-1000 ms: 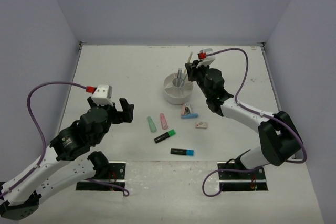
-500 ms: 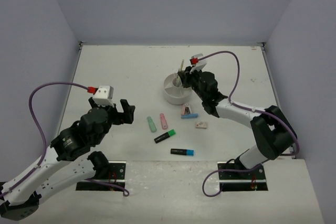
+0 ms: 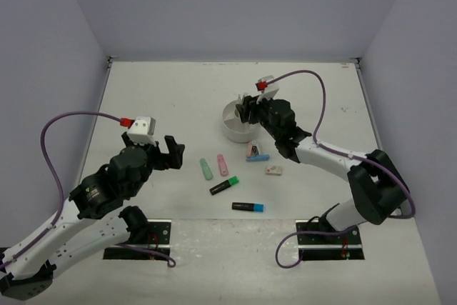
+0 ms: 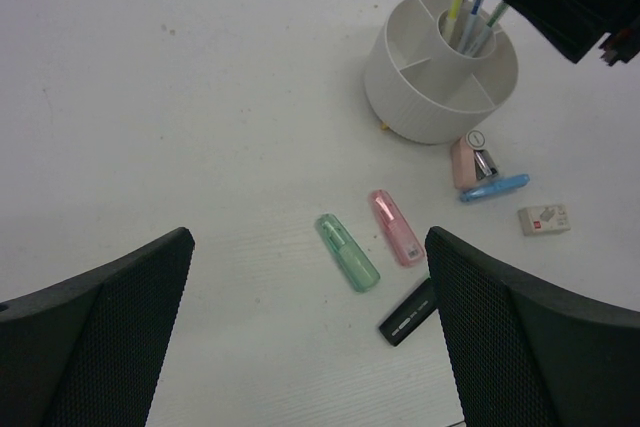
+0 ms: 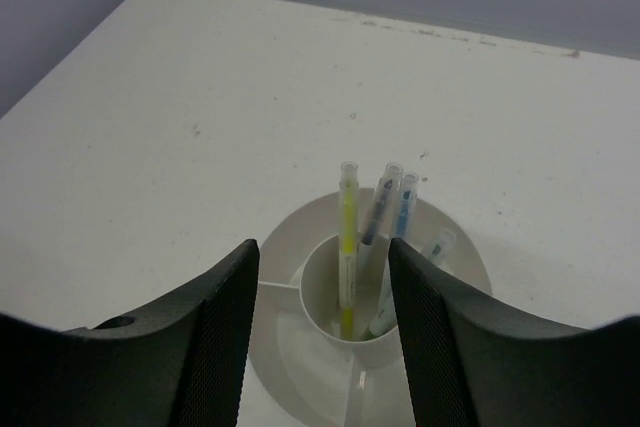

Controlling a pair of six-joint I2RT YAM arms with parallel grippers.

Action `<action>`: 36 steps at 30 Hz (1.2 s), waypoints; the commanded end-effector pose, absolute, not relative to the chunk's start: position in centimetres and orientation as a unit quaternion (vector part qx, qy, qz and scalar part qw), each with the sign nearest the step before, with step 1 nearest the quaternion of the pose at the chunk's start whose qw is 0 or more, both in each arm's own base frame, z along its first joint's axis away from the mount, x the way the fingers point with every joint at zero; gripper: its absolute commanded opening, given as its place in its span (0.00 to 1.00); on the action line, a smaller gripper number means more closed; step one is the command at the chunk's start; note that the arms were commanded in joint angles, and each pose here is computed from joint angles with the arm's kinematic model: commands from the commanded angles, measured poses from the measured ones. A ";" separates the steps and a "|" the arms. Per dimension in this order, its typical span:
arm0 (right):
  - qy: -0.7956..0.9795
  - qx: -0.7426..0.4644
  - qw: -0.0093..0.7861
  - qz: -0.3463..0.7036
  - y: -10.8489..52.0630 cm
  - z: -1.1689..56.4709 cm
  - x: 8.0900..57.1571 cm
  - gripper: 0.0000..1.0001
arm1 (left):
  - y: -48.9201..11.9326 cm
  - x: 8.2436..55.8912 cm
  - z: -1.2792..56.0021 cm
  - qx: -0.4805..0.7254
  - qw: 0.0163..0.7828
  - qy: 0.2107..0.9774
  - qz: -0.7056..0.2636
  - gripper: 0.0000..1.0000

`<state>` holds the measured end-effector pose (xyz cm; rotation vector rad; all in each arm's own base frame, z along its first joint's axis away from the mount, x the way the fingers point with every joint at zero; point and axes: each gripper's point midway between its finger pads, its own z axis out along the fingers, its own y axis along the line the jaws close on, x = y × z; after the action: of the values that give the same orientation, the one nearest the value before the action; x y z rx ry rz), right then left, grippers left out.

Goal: Sort the stationery into containers
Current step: Place the pen in the storage box, then pick up the stationery from the center of the board.

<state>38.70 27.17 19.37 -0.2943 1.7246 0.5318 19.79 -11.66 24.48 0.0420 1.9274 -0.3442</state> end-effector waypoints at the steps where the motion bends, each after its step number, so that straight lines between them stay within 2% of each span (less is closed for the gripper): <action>1: 0.727 -0.063 0.648 0.218 23.6 26.7 36.9 0.56 | -11.4 20.4 24.4 0.010 0.562 0.817 -0.129 1.00; 6: 0.826 -0.094 0.531 0.165 20.2 23.2 31.6 0.58 | -10.5 20.9 23.3 -0.019 0.549 0.831 -0.085 1.00; 12: 0.893 -0.106 0.406 0.164 19.5 18.9 27.1 0.53 | -9.0 21.2 22.7 -0.060 0.540 0.838 -0.043 1.00; 16: 0.896 -0.122 0.378 0.198 22.0 16.9 25.1 0.54 | -8.4 21.3 22.7 -0.082 0.540 0.837 -0.030 1.00; 18: 0.912 -0.141 0.341 0.180 24.1 14.5 24.4 0.53 | -8.1 21.3 22.7 -0.093 0.539 0.837 -0.028 1.00; 23: 0.923 -0.175 0.289 0.186 30.1 11.7 24.1 0.53 | -8.5 21.3 22.2 -0.089 0.529 0.844 -0.027 1.00; 27: 0.939 -0.190 0.249 0.141 33.0 8.0 24.7 0.55 | -8.8 21.4 21.6 -0.074 0.520 0.851 -0.018 1.00; 36: 0.948 -0.199 0.225 0.101 34.9 5.1 25.7 0.54 | -9.4 21.5 21.2 -0.056 0.515 0.855 -0.023 1.00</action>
<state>24.79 34.26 4.71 -0.5819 2.6193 0.3179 21.18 -9.47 19.98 -0.1191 2.0857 -0.0357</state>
